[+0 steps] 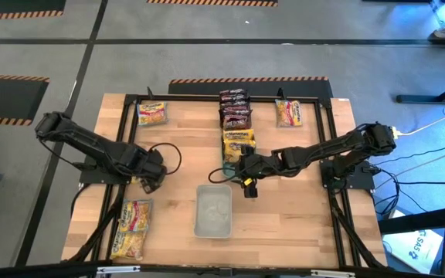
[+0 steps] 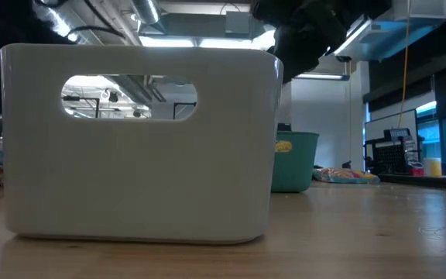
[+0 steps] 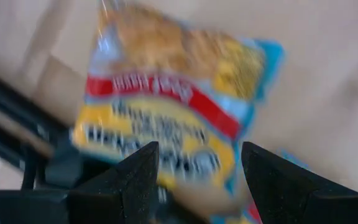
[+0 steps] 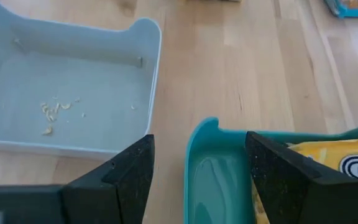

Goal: Sort Maruchan noodles
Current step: Put the yellow noodle pack into the green bin

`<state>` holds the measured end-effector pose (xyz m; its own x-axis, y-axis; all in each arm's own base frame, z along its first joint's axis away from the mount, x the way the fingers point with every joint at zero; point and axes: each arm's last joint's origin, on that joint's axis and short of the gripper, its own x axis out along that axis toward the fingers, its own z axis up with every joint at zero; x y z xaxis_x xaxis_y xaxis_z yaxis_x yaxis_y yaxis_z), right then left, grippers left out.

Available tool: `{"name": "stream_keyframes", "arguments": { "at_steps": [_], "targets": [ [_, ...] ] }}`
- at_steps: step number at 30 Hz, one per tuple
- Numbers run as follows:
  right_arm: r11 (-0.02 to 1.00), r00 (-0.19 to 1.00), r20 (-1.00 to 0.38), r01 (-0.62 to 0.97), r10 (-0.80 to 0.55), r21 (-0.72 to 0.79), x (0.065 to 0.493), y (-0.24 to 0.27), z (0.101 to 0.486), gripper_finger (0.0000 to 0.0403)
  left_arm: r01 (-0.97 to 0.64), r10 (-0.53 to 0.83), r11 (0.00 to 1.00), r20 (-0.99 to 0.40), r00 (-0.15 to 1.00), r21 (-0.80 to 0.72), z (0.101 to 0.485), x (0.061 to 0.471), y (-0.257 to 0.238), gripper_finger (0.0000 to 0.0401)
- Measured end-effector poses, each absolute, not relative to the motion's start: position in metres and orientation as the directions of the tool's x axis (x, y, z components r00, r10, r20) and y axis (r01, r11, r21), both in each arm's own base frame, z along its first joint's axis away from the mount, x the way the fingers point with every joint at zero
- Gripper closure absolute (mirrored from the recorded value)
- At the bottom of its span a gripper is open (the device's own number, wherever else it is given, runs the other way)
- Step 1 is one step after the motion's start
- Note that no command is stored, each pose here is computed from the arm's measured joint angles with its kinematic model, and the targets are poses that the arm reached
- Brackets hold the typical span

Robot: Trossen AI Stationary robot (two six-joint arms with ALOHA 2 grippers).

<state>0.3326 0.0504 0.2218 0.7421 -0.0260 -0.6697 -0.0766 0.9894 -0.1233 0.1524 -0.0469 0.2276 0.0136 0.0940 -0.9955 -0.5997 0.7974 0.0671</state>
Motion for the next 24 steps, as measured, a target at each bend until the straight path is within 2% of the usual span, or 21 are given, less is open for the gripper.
{"name": "stream_keyframes", "arguments": {
  "at_steps": [4, 7, 9, 15, 24],
  "targets": [
    [0.986, 0.746, -0.665, -0.086, -0.029, -0.14, 0.333, 0.05, 0.222, 0.0166, -0.604, 0.005, 0.795, -0.995, -0.095, 0.062, 0.24, 0.144, -0.051, 0.0177],
    [0.986, 0.746, -0.666, -0.086, -0.03, -0.14, 0.333, 0.05, 0.222, 0.0166, -0.588, -0.049, 0.804, -0.977, -0.21, 0.086, 0.227, 0.134, -0.054, 0.0177],
    [0.986, 0.745, -0.666, -0.087, -0.029, -0.141, 0.333, 0.05, 0.222, 0.0166, -0.578, -0.067, 0.811, -0.968, -0.241, 0.088, 0.215, 0.13, -0.055, 0.0177],
    [0.984, 0.738, -0.674, -0.098, -0.027, -0.147, 0.337, 0.051, 0.215, 0.0166, -0.596, 0.049, 0.779, -0.967, -0.25, 0.193, 0.204, 0.137, -0.056, 0.0183],
    [0.985, 0.72, -0.694, -0.112, -0.01, -0.13, 0.339, 0.052, 0.207, 0.0166, -0.485, 0.1, 0.821, -0.912, -0.397, 0.301, 0.183, 0.151, -0.06, 0.0183]
  ]
}}
